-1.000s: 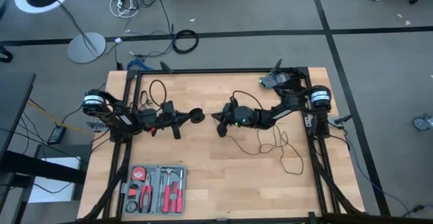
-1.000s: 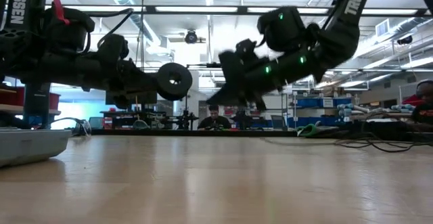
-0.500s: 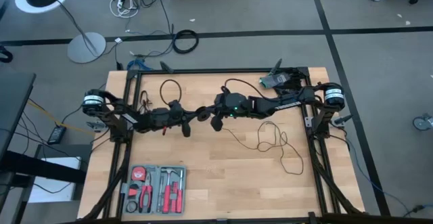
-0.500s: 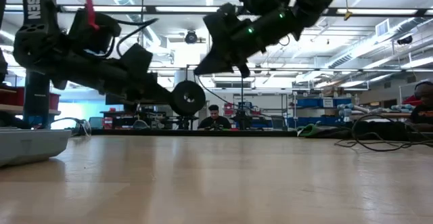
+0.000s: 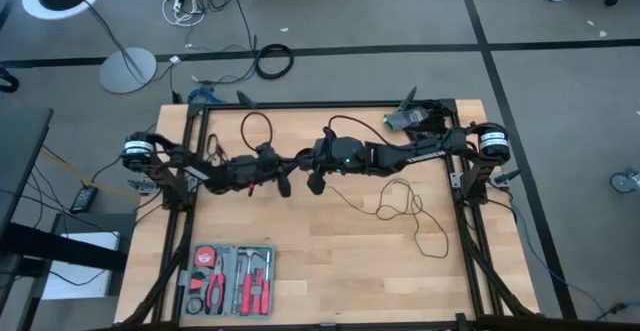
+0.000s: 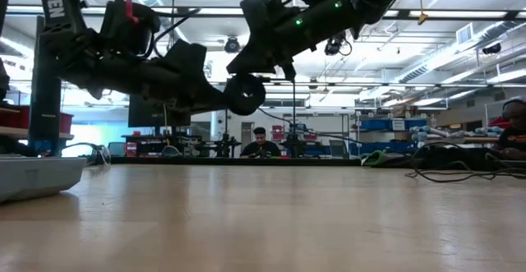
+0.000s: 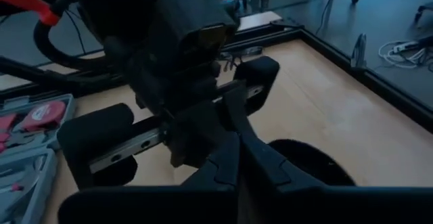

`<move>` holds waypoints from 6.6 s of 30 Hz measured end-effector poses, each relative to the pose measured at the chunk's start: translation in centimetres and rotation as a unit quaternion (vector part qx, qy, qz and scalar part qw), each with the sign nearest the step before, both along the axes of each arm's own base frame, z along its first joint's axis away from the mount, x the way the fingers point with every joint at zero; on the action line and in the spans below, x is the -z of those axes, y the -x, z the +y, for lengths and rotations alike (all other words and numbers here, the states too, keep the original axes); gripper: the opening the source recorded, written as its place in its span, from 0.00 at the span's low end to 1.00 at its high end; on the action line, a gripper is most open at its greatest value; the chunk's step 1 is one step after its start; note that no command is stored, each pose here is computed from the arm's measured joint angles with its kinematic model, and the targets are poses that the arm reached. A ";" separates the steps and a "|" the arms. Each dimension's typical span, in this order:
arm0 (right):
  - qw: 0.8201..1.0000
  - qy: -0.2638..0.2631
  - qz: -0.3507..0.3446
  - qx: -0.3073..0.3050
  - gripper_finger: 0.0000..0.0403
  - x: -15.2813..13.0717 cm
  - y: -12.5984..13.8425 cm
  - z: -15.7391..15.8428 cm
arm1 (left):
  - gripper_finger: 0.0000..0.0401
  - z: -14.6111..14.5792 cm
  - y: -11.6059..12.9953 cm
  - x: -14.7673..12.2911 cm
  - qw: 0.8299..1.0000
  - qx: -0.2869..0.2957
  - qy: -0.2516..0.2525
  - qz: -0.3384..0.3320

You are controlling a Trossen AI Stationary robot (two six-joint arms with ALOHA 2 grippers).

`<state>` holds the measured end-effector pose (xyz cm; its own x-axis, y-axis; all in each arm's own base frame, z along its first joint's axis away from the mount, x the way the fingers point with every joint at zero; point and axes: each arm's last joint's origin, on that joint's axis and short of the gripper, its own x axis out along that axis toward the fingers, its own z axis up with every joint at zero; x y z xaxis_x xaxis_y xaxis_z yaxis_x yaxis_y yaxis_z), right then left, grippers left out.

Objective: Coil cords
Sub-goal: Coil the black wire on the spool

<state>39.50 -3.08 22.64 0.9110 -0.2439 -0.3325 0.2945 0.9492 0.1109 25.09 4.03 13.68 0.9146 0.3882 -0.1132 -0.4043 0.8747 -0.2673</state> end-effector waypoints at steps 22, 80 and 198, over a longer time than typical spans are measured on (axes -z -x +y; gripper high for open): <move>0.993 -0.046 0.094 0.045 0.08 7.2 4.1 3.2 | 0.00 0.1 -1.0 -1.4 0.999 0.010 0.007 -0.049; 0.995 -0.015 0.023 0.098 0.01 10.1 8.7 3.3 | 0.00 -0.3 0.0 -1.2 0.996 0.056 0.002 -0.069; 0.995 -0.047 0.060 0.057 0.00 4.5 3.0 -1.0 | 0.00 -1.9 2.8 2.3 0.999 0.008 0.021 0.043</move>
<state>36.52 -4.03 18.18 0.8314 -0.3055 -0.4641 0.4162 0.8958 0.1558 22.32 2.18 11.35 0.9070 0.3670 -0.2068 -0.4134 0.8699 -0.2692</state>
